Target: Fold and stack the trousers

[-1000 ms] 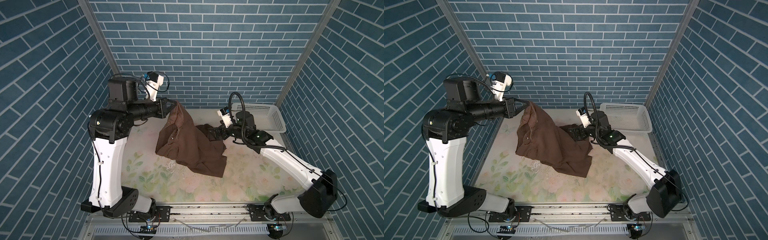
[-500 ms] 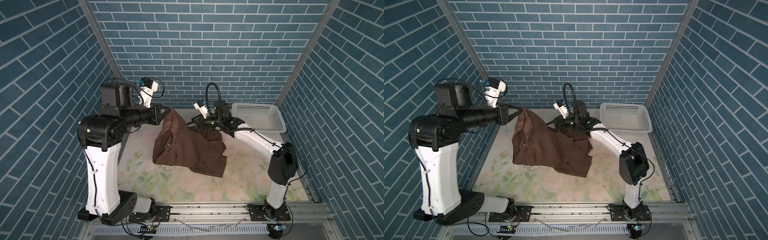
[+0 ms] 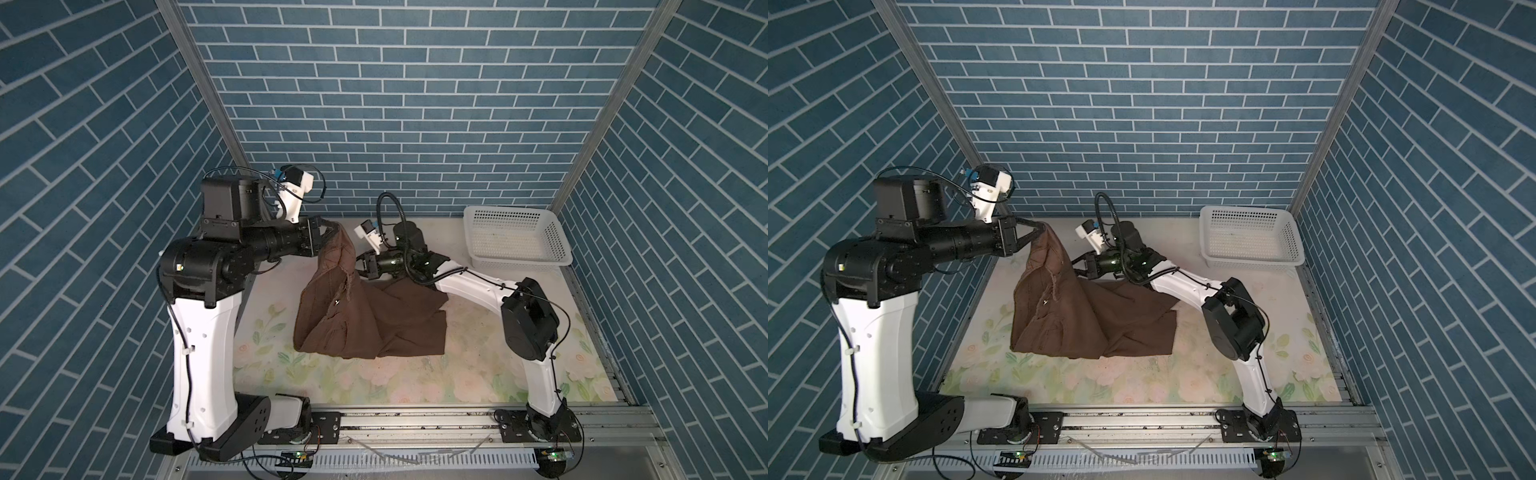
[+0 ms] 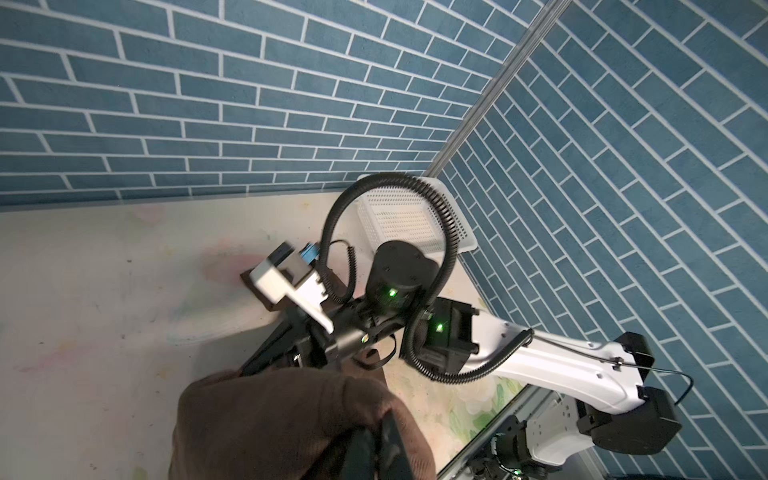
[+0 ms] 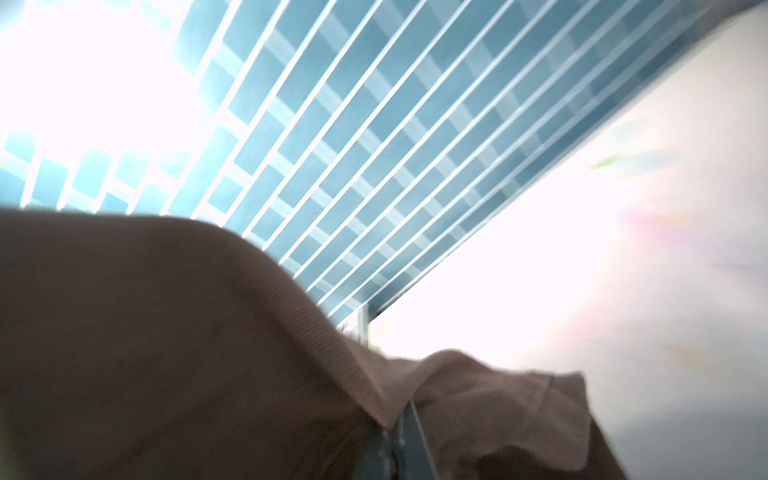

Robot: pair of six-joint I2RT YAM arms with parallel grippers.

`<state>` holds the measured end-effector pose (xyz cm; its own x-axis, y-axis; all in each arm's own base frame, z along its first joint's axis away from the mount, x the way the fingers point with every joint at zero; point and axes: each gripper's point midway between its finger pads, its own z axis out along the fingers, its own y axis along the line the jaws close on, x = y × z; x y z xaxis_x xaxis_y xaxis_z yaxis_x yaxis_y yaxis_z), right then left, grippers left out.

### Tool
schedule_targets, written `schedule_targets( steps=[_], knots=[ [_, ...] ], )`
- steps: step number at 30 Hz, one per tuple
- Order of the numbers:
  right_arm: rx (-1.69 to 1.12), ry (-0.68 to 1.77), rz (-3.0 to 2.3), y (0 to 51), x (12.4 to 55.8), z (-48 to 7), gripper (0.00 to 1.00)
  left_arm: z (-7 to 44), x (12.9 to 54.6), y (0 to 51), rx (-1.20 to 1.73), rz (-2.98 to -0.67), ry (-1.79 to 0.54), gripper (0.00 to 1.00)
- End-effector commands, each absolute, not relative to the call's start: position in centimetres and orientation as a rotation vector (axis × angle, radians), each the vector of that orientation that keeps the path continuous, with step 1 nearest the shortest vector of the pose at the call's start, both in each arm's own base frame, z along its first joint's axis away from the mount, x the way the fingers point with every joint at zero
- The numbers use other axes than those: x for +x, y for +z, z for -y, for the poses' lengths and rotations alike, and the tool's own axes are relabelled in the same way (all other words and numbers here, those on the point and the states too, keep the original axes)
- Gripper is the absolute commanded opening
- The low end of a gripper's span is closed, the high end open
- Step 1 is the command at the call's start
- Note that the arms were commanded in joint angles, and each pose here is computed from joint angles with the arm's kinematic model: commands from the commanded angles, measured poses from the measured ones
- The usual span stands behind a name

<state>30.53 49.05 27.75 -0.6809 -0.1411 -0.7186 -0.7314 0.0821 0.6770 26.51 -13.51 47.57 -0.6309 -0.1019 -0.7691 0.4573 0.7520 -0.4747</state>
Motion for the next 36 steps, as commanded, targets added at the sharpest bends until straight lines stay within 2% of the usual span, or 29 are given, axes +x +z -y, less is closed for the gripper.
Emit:
schedule_targets(
  steps=[1,4,9,12,15,19,24,25,27,28,30,33,36],
  knots=[
    [-0.714,1.334,-1.697,37.6,32.8,-41.1,0.00,15.1,28.4,49.8,0.308,-1.982,-0.966,0.00],
    [-0.674,0.996,-1.614,42.3,31.8,-35.3,0.00,16.2,29.2,51.4,0.318,-1.917,-1.065,0.00],
    [-0.619,0.769,-1.452,50.3,27.2,-28.3,0.00,18.3,30.2,53.8,0.374,-1.840,-1.149,0.00],
    [-0.632,0.708,-1.368,53.1,24.1,-26.9,0.00,18.9,30.9,54.9,0.381,-1.810,-1.193,0.00],
    [-0.728,0.732,-1.330,53.8,21.1,-28.9,0.00,19.0,32.0,55.2,0.374,-1.807,-1.187,0.00],
    [-0.869,0.859,-1.466,48.2,21.1,-35.2,0.00,18.0,33.1,53.9,0.331,-1.865,-1.113,0.00],
    [-0.997,0.981,-1.839,33.6,21.6,-43.1,0.00,12.3,34.9,49.1,0.122,-2.021,-0.809,0.00],
    [-1.008,1.022,-1.916,30.7,21.4,-44.1,0.07,10.7,35.2,47.9,0.069,-2.053,-0.726,0.00],
    [-1.006,1.058,-2.032,26.4,21.1,-44.9,0.35,7.8,35.7,45.5,-0.028,-2.099,-0.597,0.00],
    [-0.992,1.057,-2.073,24.8,21.1,-44.7,0.46,6.5,35.8,44.2,-0.071,-2.121,-0.540,0.00],
    [-0.959,1.009,-2.109,23.2,21.2,-43.5,0.59,4.5,35.7,41.6,-0.142,-2.156,-0.439,0.00],
    [-0.908,0.871,-2.117,22.7,21.8,-40.0,0.66,2.9,35.0,38.7,-0.206,-2.188,-0.355,0.00],
    [-0.808,0.693,-2.170,21.5,23.4,-34.8,0.68,2.0,34.1,36.3,-0.245,-2.213,-0.305,0.00]
  ],
)
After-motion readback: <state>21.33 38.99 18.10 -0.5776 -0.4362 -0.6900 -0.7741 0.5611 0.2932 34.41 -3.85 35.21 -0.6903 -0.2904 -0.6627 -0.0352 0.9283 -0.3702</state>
